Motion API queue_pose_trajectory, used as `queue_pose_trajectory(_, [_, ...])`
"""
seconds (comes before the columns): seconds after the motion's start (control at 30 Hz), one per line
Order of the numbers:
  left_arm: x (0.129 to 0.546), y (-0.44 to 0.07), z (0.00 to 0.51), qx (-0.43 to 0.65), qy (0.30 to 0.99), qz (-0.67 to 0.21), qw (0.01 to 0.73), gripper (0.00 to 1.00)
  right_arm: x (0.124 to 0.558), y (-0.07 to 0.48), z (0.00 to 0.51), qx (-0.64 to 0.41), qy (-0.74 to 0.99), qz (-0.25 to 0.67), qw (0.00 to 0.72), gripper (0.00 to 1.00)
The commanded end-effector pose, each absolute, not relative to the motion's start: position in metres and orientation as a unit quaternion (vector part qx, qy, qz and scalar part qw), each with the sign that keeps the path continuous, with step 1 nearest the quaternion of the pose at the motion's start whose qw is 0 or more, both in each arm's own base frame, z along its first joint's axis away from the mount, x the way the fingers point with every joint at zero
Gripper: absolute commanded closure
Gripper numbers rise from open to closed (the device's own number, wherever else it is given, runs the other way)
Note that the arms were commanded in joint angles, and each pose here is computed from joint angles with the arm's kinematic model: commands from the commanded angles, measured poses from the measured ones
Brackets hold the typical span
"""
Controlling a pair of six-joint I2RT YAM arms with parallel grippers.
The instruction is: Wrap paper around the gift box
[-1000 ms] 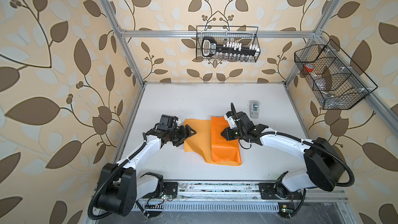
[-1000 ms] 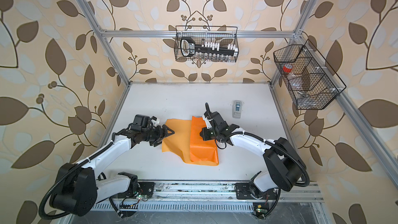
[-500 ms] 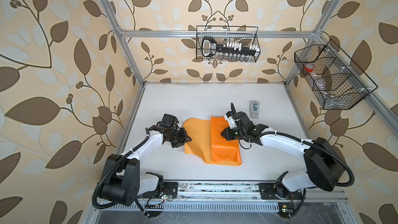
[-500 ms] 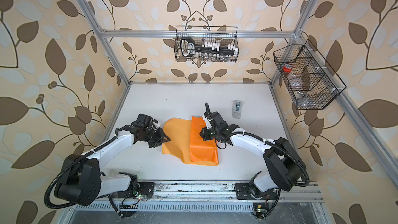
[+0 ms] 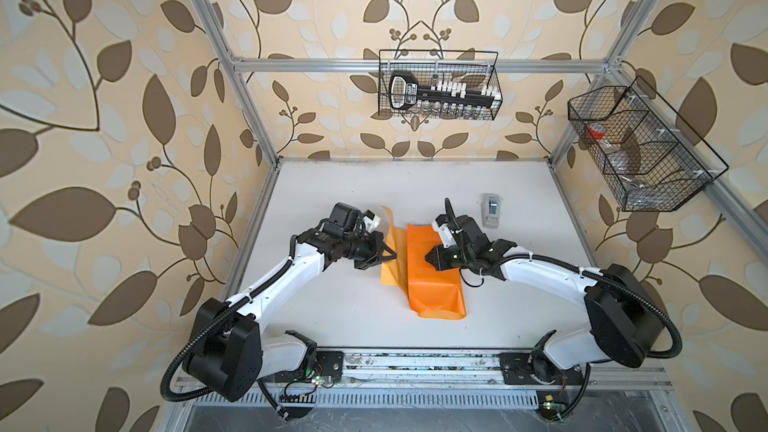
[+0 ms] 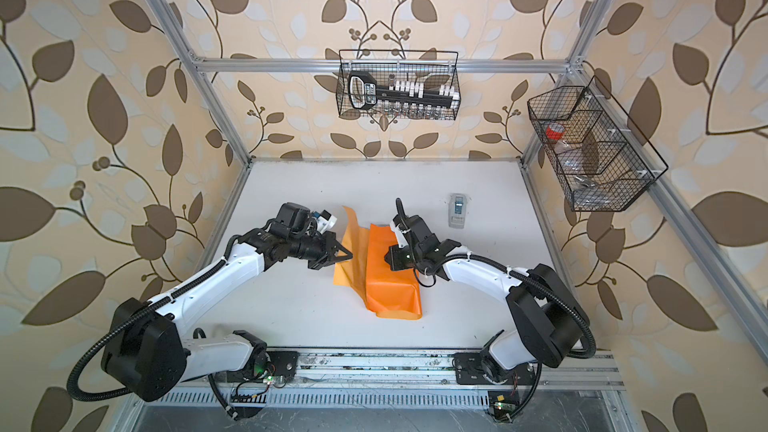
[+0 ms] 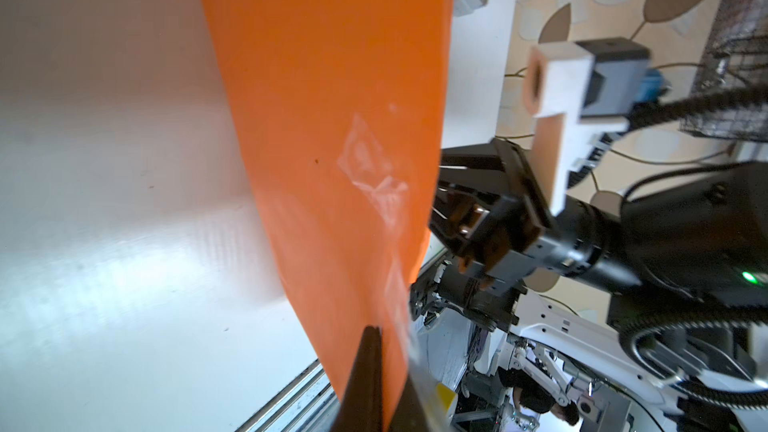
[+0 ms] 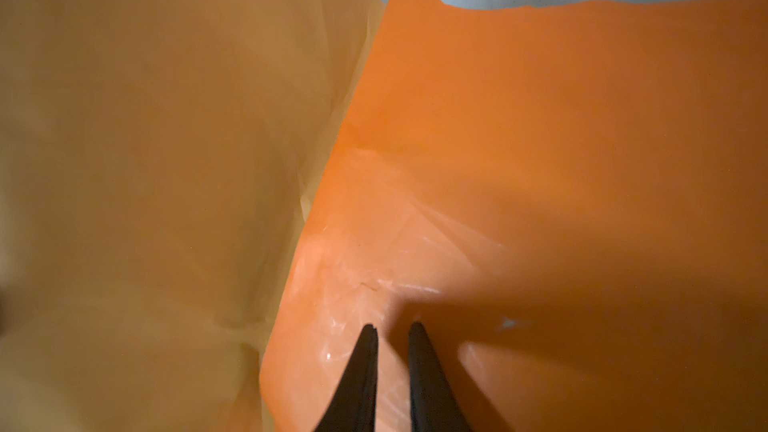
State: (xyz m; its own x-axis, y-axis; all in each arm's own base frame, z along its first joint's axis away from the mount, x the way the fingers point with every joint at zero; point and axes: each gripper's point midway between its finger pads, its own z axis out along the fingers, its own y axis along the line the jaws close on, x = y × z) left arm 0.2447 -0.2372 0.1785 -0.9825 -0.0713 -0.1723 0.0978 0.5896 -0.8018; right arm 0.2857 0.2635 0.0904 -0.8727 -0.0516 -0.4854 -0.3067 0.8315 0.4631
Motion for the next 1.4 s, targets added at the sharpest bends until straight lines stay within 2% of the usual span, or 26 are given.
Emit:
queue_pose_trajectory(0.0, [0.246,-0.257,0.198,0.034,0.88,-0.466,0.089,1.0,0.255,0.244,0.039,-0.091,0.959,0.222,0.152,0.83])
queue_pose_trajectory(0.53, [0.259,-0.345,0.191,0.091,0.879,-0.466,0.037,1.0,0.249,0.25,0.029,-0.081,0.956,0.248,0.138,0.83])
queue_pose_trajectory(0.7, [0.252,-0.317,0.187,0.082,0.905,-0.413,0.052,1.0,0.249,0.252,0.03,-0.081,0.954,0.252,0.138,0.83])
queue_pose_trajectory(0.87, [0.242,-0.261,0.182,0.042,0.929,-0.36,0.073,1.0,0.249,0.253,0.032,-0.086,0.953,0.254,0.139,0.83])
queue_pose_trajectory(1.0, [0.234,-0.214,0.166,0.016,0.955,-0.285,0.079,1.0,0.251,0.254,0.038,-0.086,0.952,0.257,0.143,0.83])
queue_pose_trajectory(1.37, [0.236,-0.222,0.17,0.028,0.946,-0.314,0.073,1.0,0.261,0.271,0.043,-0.087,0.949,0.265,0.145,0.82])
